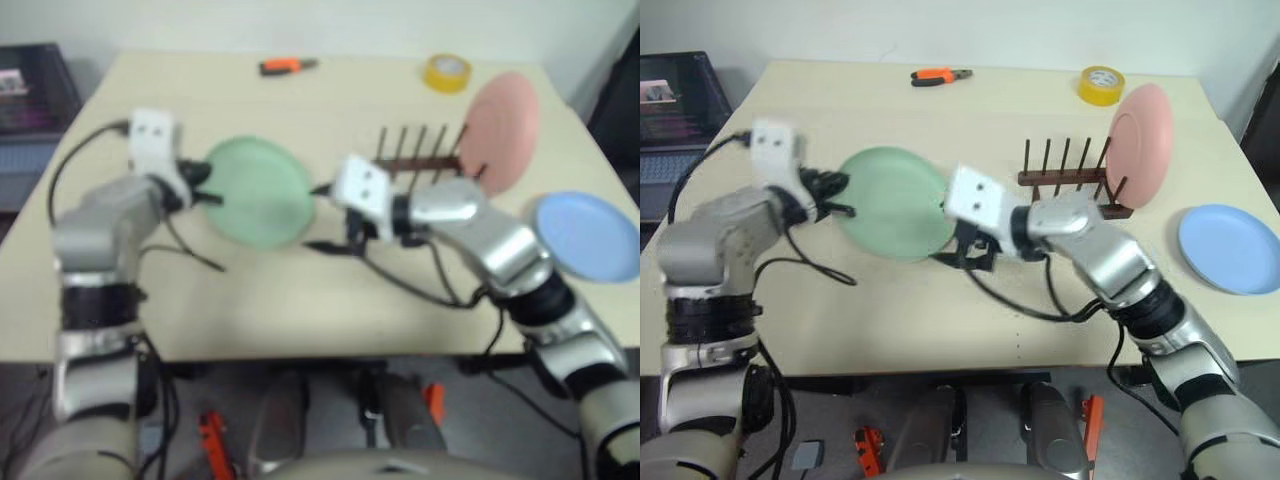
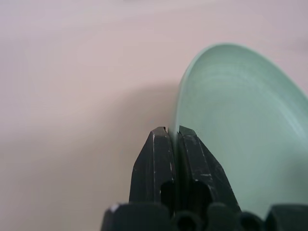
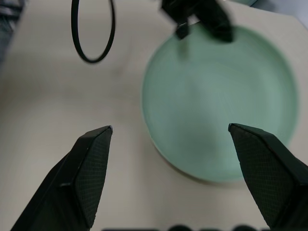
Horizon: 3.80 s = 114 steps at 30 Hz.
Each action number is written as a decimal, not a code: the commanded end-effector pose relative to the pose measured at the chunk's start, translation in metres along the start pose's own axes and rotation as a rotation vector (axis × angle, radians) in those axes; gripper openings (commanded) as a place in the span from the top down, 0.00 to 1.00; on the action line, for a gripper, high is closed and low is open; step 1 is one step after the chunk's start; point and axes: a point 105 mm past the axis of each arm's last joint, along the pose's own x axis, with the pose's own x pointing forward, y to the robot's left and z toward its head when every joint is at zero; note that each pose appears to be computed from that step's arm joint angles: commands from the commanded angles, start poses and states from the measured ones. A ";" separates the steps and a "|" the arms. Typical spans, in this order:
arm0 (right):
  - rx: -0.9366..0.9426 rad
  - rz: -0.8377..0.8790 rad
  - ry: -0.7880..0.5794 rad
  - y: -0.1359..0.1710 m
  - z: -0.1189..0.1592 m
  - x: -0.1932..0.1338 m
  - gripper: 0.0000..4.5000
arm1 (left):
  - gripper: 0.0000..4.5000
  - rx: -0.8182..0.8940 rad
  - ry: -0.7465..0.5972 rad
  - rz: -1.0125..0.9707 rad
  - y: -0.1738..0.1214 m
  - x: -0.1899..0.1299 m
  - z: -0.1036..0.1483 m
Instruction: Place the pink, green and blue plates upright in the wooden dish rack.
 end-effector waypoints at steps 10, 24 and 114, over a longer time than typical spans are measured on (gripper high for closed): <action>-0.168 -0.063 0.029 -0.003 0.001 0.043 0.06 | 1.00 0.017 -0.095 -0.130 -0.040 -0.009 0.058; -0.280 -0.197 0.071 -0.027 -0.016 0.038 0.90 | 1.00 -0.043 -0.094 -0.113 -0.030 -0.015 0.064; 0.826 -0.524 -0.324 -0.141 -0.037 -0.186 0.67 | 0.00 0.286 -0.208 -0.878 -0.092 -0.094 0.004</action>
